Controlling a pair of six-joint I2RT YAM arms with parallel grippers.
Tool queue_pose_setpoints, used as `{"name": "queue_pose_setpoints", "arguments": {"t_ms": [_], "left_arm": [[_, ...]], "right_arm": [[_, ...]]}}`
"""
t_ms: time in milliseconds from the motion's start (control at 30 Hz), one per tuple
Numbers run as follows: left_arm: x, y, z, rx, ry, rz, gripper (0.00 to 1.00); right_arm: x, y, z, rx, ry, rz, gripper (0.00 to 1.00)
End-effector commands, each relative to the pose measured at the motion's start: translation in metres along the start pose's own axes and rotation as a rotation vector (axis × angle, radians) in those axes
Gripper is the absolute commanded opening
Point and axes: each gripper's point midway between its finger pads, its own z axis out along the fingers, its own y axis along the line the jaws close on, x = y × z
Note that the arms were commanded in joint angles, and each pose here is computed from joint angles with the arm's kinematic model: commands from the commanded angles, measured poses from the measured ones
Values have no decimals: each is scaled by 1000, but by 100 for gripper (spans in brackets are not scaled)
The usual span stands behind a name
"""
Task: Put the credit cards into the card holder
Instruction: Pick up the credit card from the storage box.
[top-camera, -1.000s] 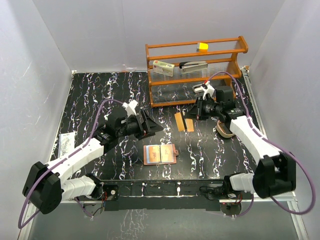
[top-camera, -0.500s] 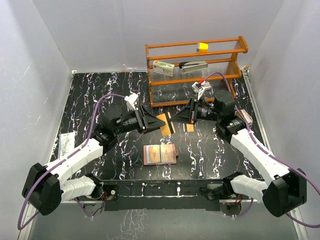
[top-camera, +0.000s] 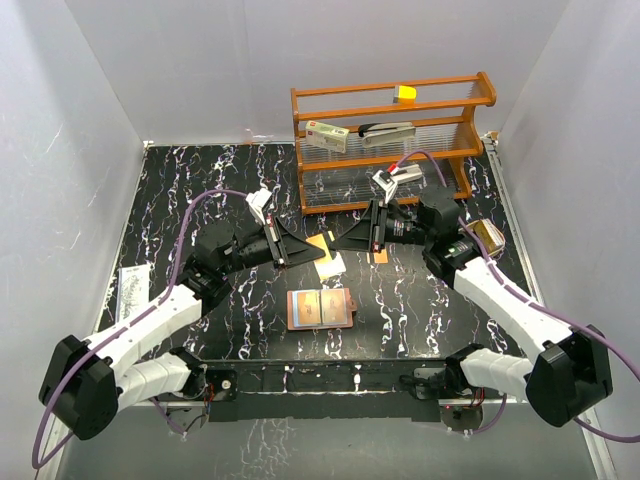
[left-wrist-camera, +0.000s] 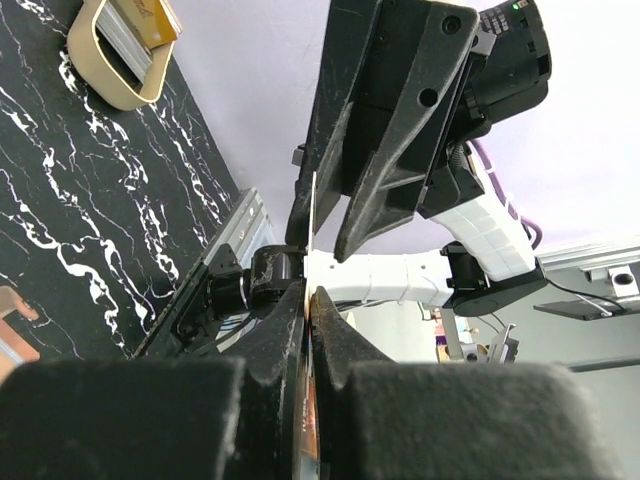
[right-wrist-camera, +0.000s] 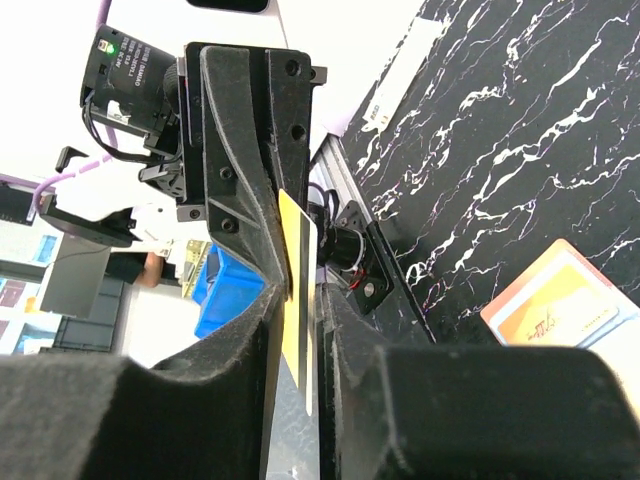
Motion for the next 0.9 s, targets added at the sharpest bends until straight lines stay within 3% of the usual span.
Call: {"name": "queue_pose_setpoints", "arguments": {"t_ms": [0,33,167,233,333,367,400,600,767,867], "left_arm": [[3,-7,0,51,29,50,0],[4,-8,0,53,31,54,0],[5,-4,-1,35,37,69,0],[5,0,-1,19,39,77,2],[1,22,-2,-112,27,106,41],[0,34,-4,-178,17,98,49],[-2,45,-6,-236,4,115,51],[-8,109,-8,-539,57,128,47],[-22,139,13,-651,132,152,34],[-32,155,31,-678,151,161,33]], "right_arm": [[-4,24,3,-93,-5,-51,21],[-4,25,3,-98,-5,-51,21],[-4,25,6,-104,2,-50,0],[-3,22,7,-104,9,-56,0],[-8,4,8,-18,-19,-100,0],[-13,-11,6,61,-33,-126,0],[-20,-28,2,161,-52,-138,0],[-61,-134,-57,701,-127,-199,0],[-71,-198,-107,873,-83,-92,0],[-69,-225,-126,934,-26,-31,0]]}}
